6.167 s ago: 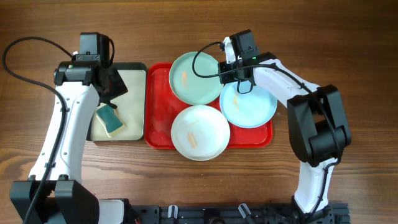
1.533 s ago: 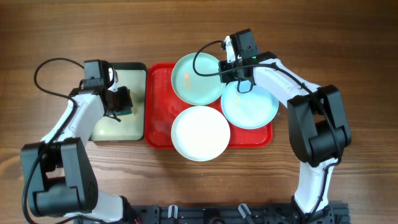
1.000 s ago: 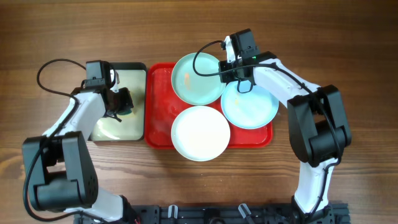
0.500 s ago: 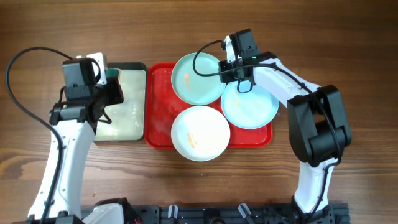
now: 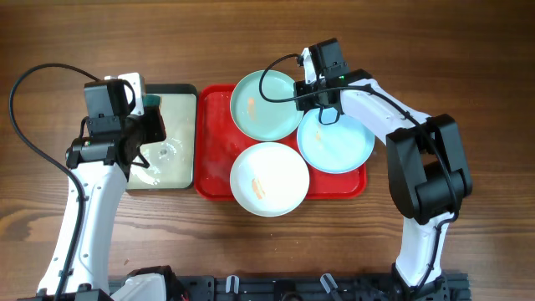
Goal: Clean dirty plates on tray and stack at the side
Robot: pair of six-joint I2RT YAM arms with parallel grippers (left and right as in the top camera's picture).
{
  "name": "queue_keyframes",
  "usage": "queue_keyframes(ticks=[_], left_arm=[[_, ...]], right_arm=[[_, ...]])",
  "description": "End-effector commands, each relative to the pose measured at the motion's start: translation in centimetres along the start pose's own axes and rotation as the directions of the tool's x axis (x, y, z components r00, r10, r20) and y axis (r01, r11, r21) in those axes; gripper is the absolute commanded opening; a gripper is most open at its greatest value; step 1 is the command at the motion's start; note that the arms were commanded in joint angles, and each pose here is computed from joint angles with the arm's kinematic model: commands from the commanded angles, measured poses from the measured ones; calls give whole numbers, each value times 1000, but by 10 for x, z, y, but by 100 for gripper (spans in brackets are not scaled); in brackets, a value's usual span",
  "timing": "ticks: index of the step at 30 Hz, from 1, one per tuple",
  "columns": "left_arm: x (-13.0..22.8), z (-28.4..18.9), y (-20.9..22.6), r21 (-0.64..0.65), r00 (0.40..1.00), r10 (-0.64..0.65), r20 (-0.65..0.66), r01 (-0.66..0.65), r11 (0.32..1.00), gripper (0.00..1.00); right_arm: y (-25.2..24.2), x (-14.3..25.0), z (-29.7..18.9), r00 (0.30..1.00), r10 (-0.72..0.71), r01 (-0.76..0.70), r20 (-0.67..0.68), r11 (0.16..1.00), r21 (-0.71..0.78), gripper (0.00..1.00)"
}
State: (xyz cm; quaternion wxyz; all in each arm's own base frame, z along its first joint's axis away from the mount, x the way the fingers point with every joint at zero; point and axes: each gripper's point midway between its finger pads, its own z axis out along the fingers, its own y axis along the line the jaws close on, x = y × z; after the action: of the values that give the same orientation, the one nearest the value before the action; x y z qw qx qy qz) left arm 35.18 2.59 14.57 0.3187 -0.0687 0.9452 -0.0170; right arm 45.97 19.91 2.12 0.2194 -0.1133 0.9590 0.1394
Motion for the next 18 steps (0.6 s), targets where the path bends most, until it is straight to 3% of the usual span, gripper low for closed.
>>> queue_keyframes(ticks=[1, 11, 15, 18], left_arm=[[-5, -4, -1, -9, 1000, 25, 12, -25, 1000, 4], [8, 7, 1, -12, 999, 5, -51, -6, 1000, 4], [20, 10, 2, -34, 978, -184, -100, 181, 983, 4], [20, 10, 0, -37, 966, -241, -96, 239, 970, 4]], right_arm=[[4, -8, -7, 1000, -6, 6, 27, 1000, -10, 4], [4, -9, -7, 1000, -6, 6, 28, 1000, -10, 4], [4, -9, -7, 1000, -6, 6, 28, 1000, -10, 4], [4, -9, -7, 1000, -6, 6, 28, 1000, -10, 4]])
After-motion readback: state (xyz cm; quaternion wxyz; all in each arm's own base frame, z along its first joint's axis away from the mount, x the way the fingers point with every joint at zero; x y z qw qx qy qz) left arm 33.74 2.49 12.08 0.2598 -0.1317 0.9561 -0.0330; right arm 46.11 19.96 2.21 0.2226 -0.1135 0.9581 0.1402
